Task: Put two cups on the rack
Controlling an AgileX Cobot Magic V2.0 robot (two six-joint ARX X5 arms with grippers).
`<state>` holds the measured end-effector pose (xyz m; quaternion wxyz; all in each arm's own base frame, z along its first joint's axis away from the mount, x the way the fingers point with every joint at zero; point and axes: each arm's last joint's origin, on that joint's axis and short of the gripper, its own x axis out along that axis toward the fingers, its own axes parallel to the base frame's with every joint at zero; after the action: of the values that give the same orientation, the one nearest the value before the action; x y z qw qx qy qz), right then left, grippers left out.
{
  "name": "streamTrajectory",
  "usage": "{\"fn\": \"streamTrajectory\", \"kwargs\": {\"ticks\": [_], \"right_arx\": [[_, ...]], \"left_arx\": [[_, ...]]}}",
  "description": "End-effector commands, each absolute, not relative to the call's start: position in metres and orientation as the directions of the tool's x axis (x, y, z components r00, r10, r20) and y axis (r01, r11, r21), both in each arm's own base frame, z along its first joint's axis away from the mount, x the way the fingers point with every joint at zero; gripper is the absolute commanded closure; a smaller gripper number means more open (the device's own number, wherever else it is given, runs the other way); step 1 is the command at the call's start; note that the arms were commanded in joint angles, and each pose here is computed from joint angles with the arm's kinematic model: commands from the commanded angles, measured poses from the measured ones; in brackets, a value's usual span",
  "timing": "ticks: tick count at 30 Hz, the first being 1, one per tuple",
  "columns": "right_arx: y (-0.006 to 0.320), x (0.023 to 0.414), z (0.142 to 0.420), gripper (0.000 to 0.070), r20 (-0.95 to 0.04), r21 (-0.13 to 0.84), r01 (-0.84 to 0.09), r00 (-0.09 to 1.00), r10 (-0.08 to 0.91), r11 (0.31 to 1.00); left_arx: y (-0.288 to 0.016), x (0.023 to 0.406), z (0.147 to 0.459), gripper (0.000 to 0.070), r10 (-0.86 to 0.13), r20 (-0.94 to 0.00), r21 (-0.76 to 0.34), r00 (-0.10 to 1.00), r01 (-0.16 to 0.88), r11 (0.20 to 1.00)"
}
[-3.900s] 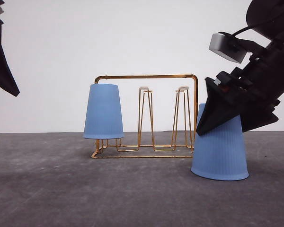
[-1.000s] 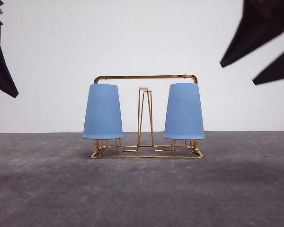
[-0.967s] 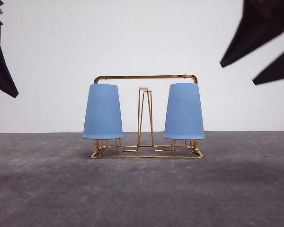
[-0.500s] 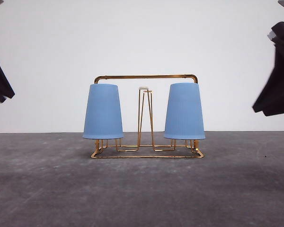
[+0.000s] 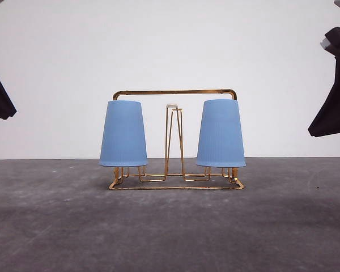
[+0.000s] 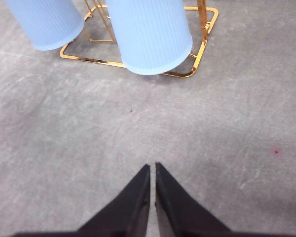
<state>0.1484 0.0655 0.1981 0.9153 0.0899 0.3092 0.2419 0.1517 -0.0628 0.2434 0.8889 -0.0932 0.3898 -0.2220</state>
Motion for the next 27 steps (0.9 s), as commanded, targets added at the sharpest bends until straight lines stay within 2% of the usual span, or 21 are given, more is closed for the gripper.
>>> {"fn": "streamTrajectory", "kwargs": {"ticks": [1, 7, 10, 13, 16, 19, 22, 27], "right_arx": [[0.067, 0.150, 0.202, 0.0686, -0.508, 0.313, -0.396, 0.698, 0.504, 0.864], [0.067, 0.150, 0.202, 0.0686, -0.508, 0.313, -0.396, 0.698, 0.504, 0.864], [0.067, 0.150, 0.202, 0.0686, -0.509, 0.313, -0.396, 0.698, 0.504, 0.863], [0.067, 0.150, 0.202, 0.0686, -0.509, 0.313, -0.395, 0.698, 0.504, 0.864], [0.067, 0.150, 0.202, 0.0686, -0.508, 0.313, -0.396, 0.698, 0.504, 0.863], [0.067, 0.150, 0.202, 0.0686, -0.509, 0.313, -0.396, 0.698, 0.504, 0.863], [0.067, 0.150, 0.202, 0.0686, -0.508, 0.313, -0.396, 0.698, 0.504, 0.863], [0.067, 0.150, 0.202, 0.0686, -0.509, 0.313, -0.396, 0.698, 0.504, 0.863]], "left_arx": [[-0.063, 0.151, 0.246, 0.0700, -0.473, -0.641, -0.331, 0.604, 0.338, 0.881], [-0.051, 0.133, 0.242, 0.0700, -0.446, -0.570, -0.186, 0.691, 0.420, 0.888], [-0.037, 0.121, 0.231, 0.0700, -0.345, -0.490, -0.063, 0.800, 0.362, 0.930], [-0.024, 0.111, 0.218, 0.0700, -0.220, -0.388, 0.011, 0.895, 0.243, 0.970], [-0.015, 0.103, 0.204, 0.0700, -0.133, -0.289, 0.026, 0.948, 0.146, 0.989], [-0.009, 0.097, 0.190, 0.0700, -0.094, -0.224, 0.001, 0.970, 0.096, 0.995], [-0.006, 0.093, 0.176, 0.0700, -0.089, -0.210, -0.043, 0.974, 0.081, 0.996], [-0.004, 0.092, 0.159, 0.0700, -0.096, -0.208, -0.047, 0.973, 0.088, 0.995]]}}
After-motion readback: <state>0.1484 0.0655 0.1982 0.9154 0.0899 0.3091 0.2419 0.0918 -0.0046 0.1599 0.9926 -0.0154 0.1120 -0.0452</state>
